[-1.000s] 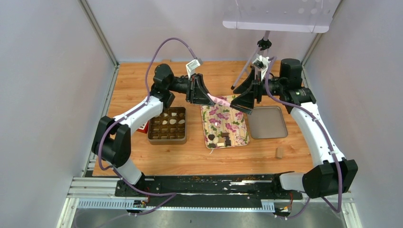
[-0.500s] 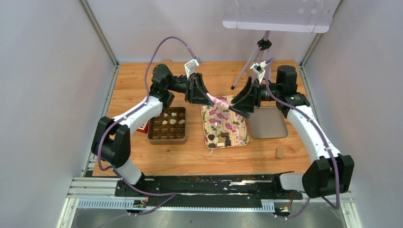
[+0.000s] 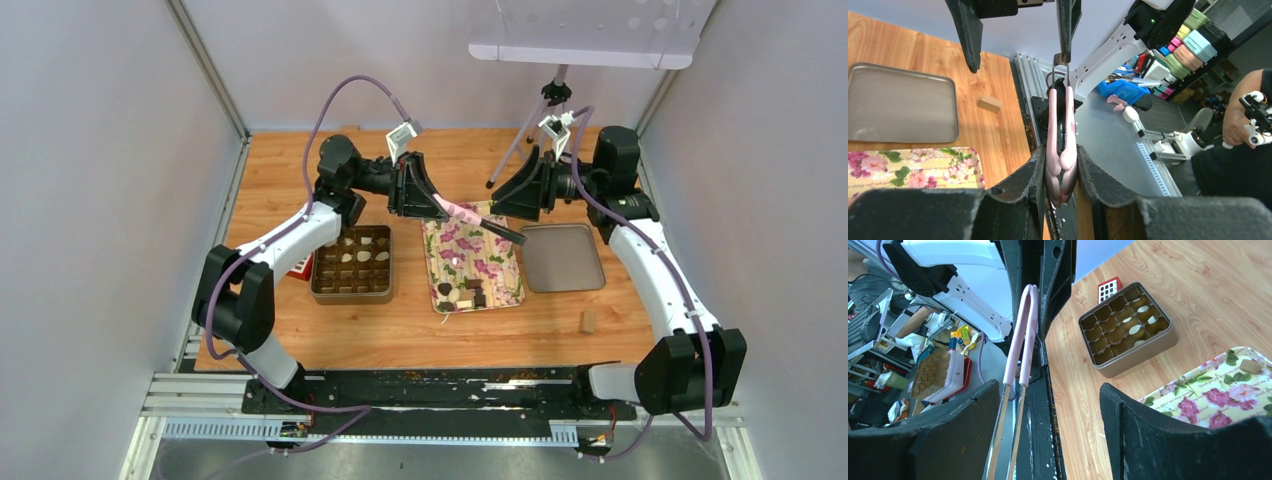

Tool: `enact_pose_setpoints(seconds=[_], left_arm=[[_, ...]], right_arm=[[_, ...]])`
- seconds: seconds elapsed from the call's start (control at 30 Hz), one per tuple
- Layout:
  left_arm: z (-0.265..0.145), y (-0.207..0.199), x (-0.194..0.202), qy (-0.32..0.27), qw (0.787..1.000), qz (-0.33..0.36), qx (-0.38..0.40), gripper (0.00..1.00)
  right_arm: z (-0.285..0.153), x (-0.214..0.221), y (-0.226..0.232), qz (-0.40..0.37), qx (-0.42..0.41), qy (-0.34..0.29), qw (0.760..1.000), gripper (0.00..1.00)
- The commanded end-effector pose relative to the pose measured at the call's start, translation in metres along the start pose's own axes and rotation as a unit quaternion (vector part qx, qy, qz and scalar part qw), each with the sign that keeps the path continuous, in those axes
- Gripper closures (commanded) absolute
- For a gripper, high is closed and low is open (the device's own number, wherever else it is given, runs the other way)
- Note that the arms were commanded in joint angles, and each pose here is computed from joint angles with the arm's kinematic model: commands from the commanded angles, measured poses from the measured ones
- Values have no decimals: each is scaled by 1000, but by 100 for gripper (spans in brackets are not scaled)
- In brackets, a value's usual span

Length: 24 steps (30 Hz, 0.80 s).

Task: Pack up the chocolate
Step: Adjust the clamp.

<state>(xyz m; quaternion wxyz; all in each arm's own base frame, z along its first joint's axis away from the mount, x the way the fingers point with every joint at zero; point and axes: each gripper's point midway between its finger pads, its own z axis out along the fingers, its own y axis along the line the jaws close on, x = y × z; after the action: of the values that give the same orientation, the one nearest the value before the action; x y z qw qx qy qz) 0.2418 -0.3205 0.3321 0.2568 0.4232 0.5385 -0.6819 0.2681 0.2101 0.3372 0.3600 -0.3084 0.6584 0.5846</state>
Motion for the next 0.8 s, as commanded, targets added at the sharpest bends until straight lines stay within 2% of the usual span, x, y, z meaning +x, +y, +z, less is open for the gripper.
enact_pose_setpoints(seconds=[0.0, 0.27, 0.4, 0.53, 0.77], left_arm=[[-1, -13, -17, -18, 999, 36, -6, 80], [1, 3, -31, -46, 999, 13, -25, 80], [2, 9, -31, -48, 998, 6, -28, 80], [2, 13, -28, -48, 998, 0, -29, 80], [2, 22, -24, -51, 998, -12, -35, 79]], right_arm=[[0, -16, 13, -22, -25, -2, 999, 27], [4, 7, 25, -18, -40, 14, 999, 24], [5, 11, 19, -20, -27, 11, 999, 28], [6, 11, 17, -23, -22, 10, 999, 35], [7, 10, 15, -31, -18, 8, 999, 62]])
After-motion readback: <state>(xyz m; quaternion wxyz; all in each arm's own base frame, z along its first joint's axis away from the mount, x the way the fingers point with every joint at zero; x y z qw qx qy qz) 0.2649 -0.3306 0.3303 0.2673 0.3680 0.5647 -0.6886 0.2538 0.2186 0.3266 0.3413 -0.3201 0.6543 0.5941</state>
